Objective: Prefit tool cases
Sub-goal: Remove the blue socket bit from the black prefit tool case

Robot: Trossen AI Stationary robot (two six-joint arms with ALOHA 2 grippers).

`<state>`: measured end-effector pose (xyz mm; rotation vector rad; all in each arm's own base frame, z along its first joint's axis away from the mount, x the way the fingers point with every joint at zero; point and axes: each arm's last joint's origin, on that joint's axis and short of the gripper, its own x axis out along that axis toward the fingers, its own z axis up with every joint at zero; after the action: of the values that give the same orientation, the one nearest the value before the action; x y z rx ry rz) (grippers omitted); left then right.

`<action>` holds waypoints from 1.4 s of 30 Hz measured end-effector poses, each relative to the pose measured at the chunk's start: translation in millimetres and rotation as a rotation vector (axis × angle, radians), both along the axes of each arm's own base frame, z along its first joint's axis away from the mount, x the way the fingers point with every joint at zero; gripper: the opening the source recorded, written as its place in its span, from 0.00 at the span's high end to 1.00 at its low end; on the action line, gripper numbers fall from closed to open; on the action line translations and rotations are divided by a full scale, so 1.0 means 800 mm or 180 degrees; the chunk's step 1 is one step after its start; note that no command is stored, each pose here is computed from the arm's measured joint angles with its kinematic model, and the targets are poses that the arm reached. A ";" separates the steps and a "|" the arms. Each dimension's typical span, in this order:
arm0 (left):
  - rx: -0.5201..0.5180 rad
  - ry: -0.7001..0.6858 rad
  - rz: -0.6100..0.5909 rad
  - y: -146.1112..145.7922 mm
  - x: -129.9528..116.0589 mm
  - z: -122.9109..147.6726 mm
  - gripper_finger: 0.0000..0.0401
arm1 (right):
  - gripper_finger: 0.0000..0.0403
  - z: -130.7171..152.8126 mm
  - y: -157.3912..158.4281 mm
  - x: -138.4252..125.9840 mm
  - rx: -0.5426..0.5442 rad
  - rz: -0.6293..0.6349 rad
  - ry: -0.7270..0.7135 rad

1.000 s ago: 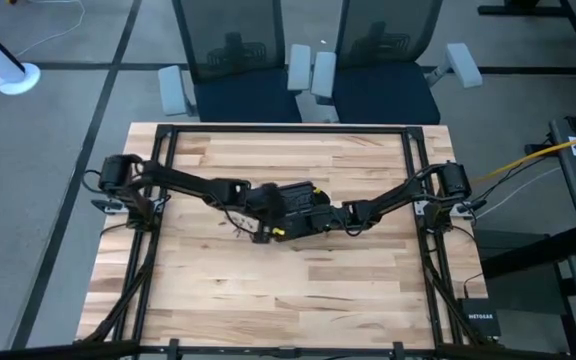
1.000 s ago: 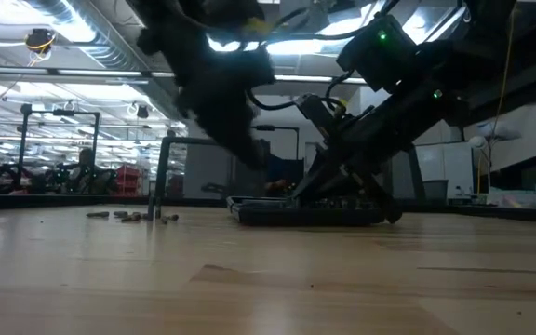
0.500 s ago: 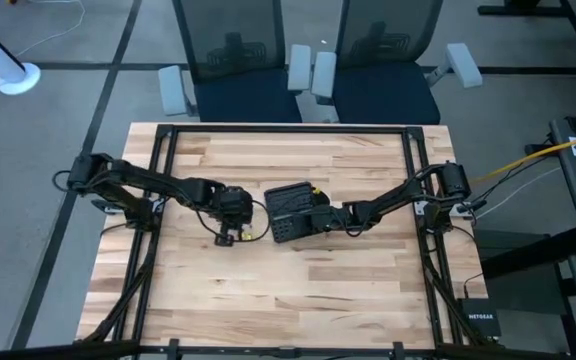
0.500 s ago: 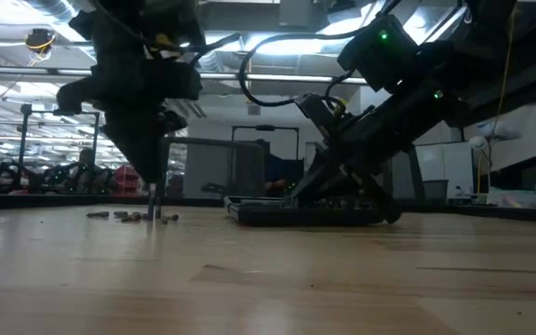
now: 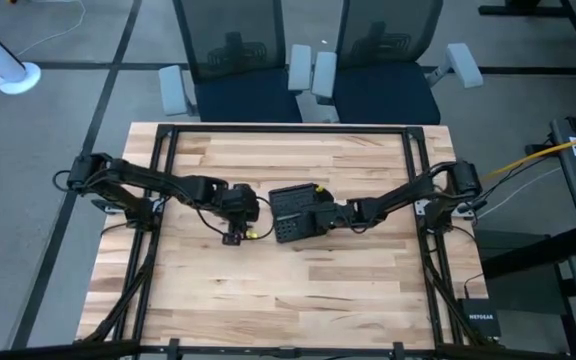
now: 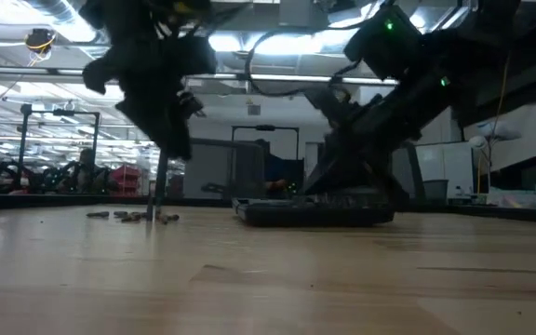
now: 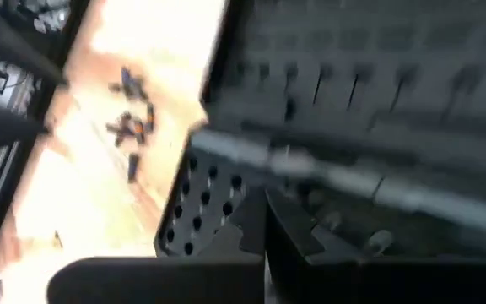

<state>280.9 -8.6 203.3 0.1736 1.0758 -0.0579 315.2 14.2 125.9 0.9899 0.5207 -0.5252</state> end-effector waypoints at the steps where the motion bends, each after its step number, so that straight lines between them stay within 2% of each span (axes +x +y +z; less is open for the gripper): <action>1: 0.0006 -0.0102 -0.0029 -0.001 0.003 0.002 0.61 | 1.00 0.008 -0.005 -0.003 -0.0058 0.0005 0.0018; 8: -0.0162 -0.0759 -0.0142 -0.007 0.030 0.009 0.60 | 1.00 0.058 -0.029 -0.033 -0.0494 0.0160 0.0241; 11: -0.0267 -0.1006 -0.0234 -0.011 0.049 0.002 0.60 | 1.00 0.073 -0.034 -0.052 -0.0589 0.0208 0.0445; 16: -0.0330 -0.0988 -0.0227 -0.019 0.092 -0.019 0.60 | 1.00 0.088 -0.034 -0.077 -0.0683 0.0198 0.0712; 21: -0.0285 -0.0875 -0.0261 -0.030 0.126 -0.038 0.60 | 1.00 0.088 -0.034 -0.087 -0.0683 0.0228 0.0893; 29: -0.0150 -0.0616 0.0122 -0.028 0.125 -0.048 0.60 | 1.00 0.088 -0.034 -0.087 -0.0788 0.0342 0.0944; 32: -0.0196 -0.0568 0.0234 -0.026 0.124 -0.050 0.60 | 1.00 0.088 -0.034 -0.088 -0.0833 0.0390 0.0962; 42: -0.0286 -0.0439 0.0353 -0.031 0.126 -0.072 0.63 | 1.00 0.088 -0.034 -0.088 -0.0883 0.0424 0.0978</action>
<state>381.8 -33.2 145.9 0.0362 0.9417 0.0056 245.2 -12.7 196.6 0.6075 0.7601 -0.6150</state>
